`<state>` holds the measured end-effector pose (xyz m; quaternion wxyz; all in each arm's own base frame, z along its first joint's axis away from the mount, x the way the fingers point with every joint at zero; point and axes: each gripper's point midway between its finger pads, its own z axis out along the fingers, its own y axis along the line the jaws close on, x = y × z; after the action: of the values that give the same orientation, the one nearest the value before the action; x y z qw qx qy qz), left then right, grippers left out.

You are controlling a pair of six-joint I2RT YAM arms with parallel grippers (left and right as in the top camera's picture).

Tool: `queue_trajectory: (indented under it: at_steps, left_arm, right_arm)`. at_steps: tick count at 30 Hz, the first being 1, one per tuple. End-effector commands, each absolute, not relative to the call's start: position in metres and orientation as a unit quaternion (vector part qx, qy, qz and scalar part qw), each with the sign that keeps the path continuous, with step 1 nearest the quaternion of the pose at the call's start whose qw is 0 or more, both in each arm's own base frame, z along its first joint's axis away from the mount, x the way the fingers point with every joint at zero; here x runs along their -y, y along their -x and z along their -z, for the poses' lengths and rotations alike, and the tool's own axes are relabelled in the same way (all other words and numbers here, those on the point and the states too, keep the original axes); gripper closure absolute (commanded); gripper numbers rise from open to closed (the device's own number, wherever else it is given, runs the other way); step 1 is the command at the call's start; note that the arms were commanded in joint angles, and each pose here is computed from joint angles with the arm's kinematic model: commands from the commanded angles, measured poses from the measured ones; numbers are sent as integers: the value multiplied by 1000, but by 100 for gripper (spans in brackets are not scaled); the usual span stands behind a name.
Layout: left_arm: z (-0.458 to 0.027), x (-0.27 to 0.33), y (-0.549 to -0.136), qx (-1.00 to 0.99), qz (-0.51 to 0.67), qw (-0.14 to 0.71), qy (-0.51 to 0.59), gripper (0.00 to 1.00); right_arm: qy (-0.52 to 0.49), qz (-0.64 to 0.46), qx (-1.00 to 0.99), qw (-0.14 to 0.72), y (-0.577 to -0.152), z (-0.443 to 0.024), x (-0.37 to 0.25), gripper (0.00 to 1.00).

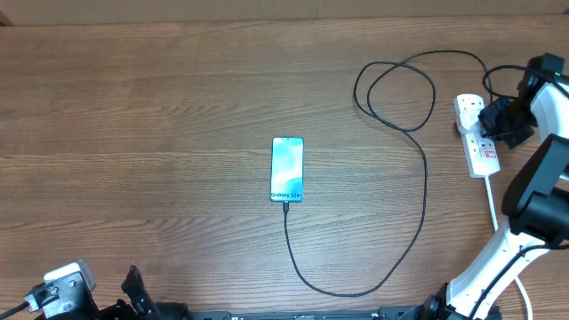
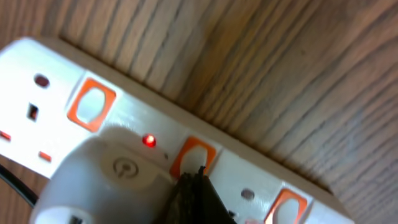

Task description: Plug charger to phone and switch on socket

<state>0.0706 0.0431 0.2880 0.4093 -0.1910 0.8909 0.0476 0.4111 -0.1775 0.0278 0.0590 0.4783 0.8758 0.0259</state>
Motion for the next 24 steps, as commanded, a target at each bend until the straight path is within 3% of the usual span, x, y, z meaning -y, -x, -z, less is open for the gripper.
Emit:
queue_trajectory:
  at_steps: [1,7,13,19,24]
  left_arm:
    - [-289,-44,-69,-889,-52,413,193,0]
    - [-290,-48,-59,-875,-59,429,217,0]
    - [-294,-48,-30,-834,-57,493,242,0]
    - [-295,-47,-11,-807,-51,534,245,1]
    - [-295,-46,-6,-799,-49,546,246,0]
  right_arm:
    - [-429,-89,-898,31,-432,-15,123,96]
    - [-444,-64,-892,42,-425,-55,145,96]
    - [-464,-27,-877,119,-415,-141,175,96]
    - [-481,-96,-827,273,-402,-276,169,96]
    - [-366,-215,-767,482,-392,-430,131,96]
